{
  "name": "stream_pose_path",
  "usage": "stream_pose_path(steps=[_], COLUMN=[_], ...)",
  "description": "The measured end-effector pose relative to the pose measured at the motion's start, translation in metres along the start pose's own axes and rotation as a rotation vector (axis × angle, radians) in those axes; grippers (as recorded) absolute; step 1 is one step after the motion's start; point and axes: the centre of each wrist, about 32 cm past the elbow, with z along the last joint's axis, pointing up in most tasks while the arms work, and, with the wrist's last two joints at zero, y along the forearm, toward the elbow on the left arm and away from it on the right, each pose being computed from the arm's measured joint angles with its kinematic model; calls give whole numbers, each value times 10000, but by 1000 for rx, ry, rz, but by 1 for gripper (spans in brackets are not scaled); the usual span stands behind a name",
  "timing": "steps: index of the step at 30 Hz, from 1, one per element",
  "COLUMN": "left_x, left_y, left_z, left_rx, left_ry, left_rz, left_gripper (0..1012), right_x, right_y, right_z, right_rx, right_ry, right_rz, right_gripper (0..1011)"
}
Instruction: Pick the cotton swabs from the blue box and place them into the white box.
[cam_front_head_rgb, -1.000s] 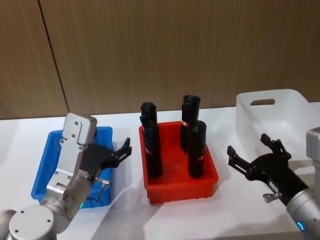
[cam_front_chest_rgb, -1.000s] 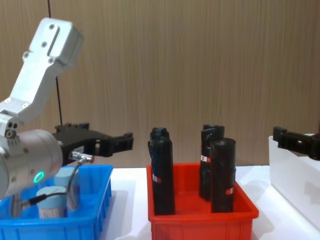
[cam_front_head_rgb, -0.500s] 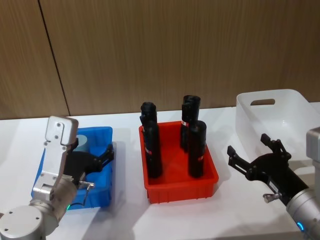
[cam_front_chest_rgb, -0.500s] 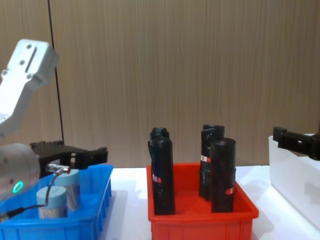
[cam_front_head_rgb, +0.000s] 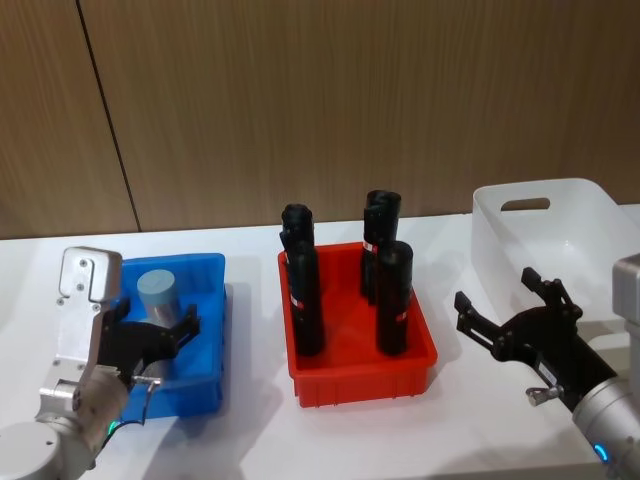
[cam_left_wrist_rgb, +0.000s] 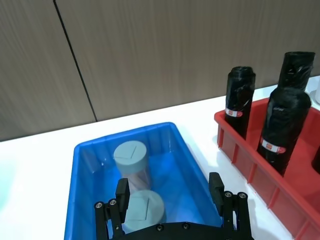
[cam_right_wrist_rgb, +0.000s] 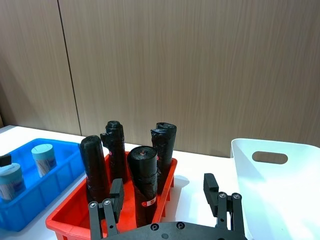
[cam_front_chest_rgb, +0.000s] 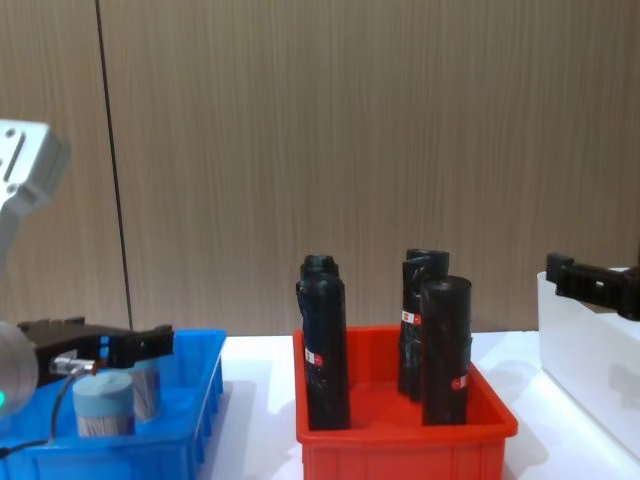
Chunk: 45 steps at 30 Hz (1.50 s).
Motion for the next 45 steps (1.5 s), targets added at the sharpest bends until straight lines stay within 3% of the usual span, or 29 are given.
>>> stream_pose_path(steps=[10, 20, 45], left_x=[165, 290, 463], left_y=[-60, -143, -266], left_z=[-112, -165, -281], left_rx=[40, 65, 89], left_ry=[23, 30, 44], left_rz=[6, 11, -20], left_gripper=[1004, 1004, 994], right_x=[0, 0, 0], right_y=[0, 0, 0], right_z=[0, 0, 0], right_rx=[0, 0, 0], right_ry=[0, 0, 0], right_rz=[0, 0, 0], right_gripper=[1002, 1002, 1002])
